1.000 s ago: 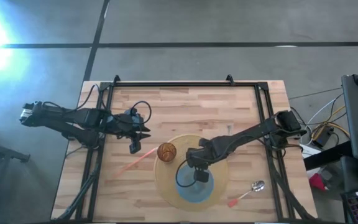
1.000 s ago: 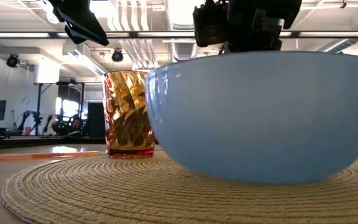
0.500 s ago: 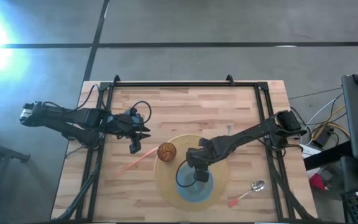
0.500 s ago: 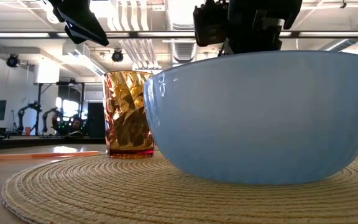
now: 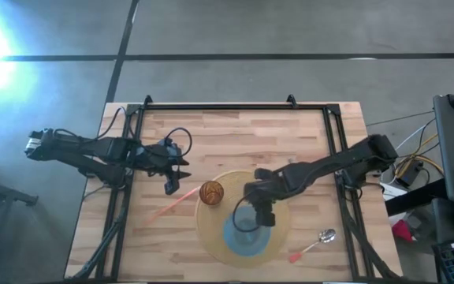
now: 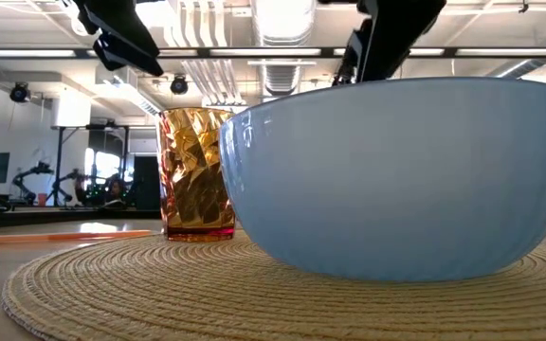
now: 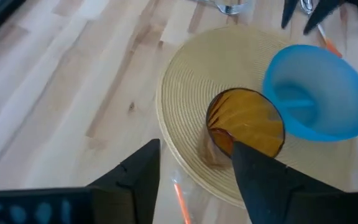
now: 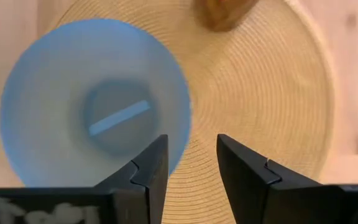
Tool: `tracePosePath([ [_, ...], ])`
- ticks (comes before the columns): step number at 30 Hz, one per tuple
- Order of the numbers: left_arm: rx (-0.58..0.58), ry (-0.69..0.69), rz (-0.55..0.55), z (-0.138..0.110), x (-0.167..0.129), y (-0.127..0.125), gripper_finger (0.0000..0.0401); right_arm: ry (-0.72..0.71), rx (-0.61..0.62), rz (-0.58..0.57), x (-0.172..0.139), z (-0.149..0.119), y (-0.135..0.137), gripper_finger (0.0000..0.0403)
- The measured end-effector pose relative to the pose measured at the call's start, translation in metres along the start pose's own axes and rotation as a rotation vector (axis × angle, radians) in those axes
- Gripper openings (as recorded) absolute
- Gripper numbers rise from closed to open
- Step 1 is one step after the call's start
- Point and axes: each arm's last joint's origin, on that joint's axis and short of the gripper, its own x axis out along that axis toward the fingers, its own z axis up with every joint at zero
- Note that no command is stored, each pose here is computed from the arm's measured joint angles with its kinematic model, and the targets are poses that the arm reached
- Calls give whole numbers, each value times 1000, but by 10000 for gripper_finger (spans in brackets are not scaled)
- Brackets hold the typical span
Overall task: Pick & Place Utensil
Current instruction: Put the orange straw into the brown cup on the brown mat
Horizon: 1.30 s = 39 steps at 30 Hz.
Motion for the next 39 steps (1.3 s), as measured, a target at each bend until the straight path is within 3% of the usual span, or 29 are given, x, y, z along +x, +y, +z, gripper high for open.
tracePosePath([
  [8,-14,60,-80,-3,0,-2,191,-50,-8,-180,-36,-13,-13,119],
  [14,-42,119,-83,-4,-7,-2,191,-98,38,-199,-52,-28,-20,110],
  [24,-205,299,-75,-16,-19,-9,191,-176,164,-248,-73,-59,-37,100],
  [28,-232,360,-72,-24,-18,-18,191,-236,217,-306,-83,-71,-45,103],
  [33,-256,418,-67,-32,-13,-32,190,-271,294,-300,-91,-88,-55,110],
  [39,-241,484,23,-43,4,-44,190,-303,351,-288,-97,-107,-62,114],
])
